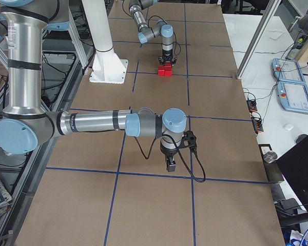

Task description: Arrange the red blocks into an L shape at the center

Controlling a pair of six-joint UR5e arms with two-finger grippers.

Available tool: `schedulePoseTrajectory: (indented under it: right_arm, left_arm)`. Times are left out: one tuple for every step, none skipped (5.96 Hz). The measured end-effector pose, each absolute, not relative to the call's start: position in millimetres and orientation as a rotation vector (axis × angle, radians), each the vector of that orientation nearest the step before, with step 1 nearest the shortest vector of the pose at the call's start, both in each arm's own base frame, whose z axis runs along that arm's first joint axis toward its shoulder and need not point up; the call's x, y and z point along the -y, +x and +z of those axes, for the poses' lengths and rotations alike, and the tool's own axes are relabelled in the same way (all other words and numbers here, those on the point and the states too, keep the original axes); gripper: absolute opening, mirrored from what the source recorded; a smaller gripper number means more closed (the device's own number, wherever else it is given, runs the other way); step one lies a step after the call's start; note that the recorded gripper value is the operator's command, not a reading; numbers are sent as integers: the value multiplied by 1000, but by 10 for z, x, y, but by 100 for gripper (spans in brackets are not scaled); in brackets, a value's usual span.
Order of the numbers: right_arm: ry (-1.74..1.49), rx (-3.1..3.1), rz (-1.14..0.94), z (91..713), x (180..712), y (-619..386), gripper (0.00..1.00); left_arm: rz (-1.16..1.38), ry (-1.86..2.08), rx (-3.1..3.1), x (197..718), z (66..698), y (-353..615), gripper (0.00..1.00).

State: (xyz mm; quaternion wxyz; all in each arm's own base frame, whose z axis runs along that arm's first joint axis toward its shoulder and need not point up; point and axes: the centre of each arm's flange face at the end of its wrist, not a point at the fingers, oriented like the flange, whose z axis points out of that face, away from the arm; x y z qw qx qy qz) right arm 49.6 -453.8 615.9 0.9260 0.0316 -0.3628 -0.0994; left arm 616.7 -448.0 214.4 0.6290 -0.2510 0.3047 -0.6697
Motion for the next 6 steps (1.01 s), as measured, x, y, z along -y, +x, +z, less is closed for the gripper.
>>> schedulePoseTrajectory:
  right_arm:
    - [65, 744, -204, 6158, 4539, 496, 100]
    - [65, 744, -204, 6158, 4539, 496, 100]
    - [66, 744, -204, 6156, 4541, 496, 100]
    - [67, 743, -204, 6153, 4544, 496, 100]
    - [67, 742, -204, 6156, 4546, 497, 100]
    - [66, 741, -204, 6165, 4547, 497, 100]
  left_arm:
    - [-1504, -562, -704, 4481, 2139, 6164, 100]
    - [-1487, -555, -710, 4490, 2118, 6140, 100]
    - [-1461, -554, -714, 4497, 2052, 6055, 100]
    - [-1394, -554, -719, 4469, 1917, 5830, 100]
    - [-1279, -534, -727, 4379, 1779, 5488, 100]
    - [-1141, -479, -742, 4278, 1760, 5111, 100]
